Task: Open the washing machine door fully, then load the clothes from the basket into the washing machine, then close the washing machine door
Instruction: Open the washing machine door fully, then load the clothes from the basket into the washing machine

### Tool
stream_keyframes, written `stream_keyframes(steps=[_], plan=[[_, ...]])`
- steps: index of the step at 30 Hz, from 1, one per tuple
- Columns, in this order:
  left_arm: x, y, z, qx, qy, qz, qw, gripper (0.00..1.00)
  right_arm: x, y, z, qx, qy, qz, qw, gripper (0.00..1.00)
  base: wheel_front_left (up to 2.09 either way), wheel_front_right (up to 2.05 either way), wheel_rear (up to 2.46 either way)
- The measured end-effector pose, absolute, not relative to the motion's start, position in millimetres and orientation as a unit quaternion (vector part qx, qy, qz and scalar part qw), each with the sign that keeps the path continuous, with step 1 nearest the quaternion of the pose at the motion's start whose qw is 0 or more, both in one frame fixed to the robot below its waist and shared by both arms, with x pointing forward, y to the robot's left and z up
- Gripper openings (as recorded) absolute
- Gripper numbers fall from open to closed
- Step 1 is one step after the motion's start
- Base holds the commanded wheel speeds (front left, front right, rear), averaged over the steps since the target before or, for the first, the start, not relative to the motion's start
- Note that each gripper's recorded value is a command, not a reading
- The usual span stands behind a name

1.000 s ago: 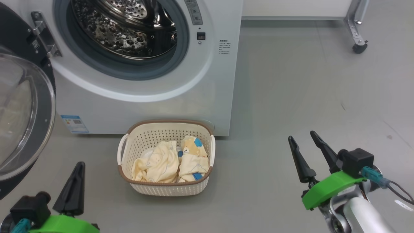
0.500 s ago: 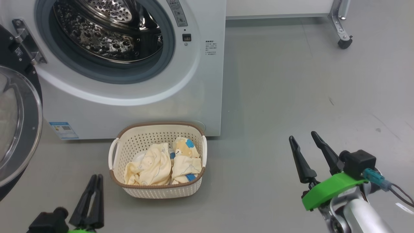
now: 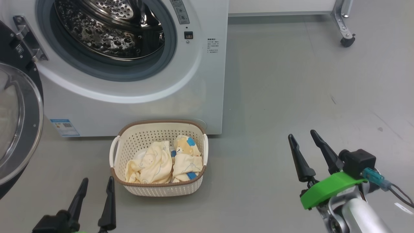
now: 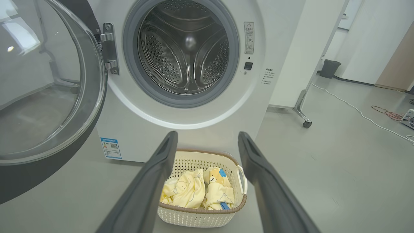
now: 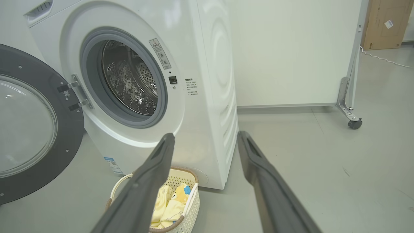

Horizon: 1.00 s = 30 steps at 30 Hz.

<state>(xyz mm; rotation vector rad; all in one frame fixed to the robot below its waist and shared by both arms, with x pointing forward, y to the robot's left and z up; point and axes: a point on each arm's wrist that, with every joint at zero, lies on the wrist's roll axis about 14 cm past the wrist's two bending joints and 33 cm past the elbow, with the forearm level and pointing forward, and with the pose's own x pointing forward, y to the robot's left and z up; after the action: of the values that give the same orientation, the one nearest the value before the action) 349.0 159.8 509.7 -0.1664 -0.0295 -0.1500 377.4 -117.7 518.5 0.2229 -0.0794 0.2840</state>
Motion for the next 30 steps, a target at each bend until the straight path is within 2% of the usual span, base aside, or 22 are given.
stream_keyframes(steps=[19,30], plan=[[349.5,154.0,505.3,-0.108,-0.016,-0.075,0.991,1.0,377.1,-120.2,515.6,0.111,-0.035,0.137,0.984,1.0,0.0,0.0,0.0],[351.2,155.2,507.2,-0.092,-0.023,-0.074,0.993,1.0,377.6,-120.4,514.3,0.11,-0.033,0.137,0.984,1.0,0.0,0.0,0.0]])
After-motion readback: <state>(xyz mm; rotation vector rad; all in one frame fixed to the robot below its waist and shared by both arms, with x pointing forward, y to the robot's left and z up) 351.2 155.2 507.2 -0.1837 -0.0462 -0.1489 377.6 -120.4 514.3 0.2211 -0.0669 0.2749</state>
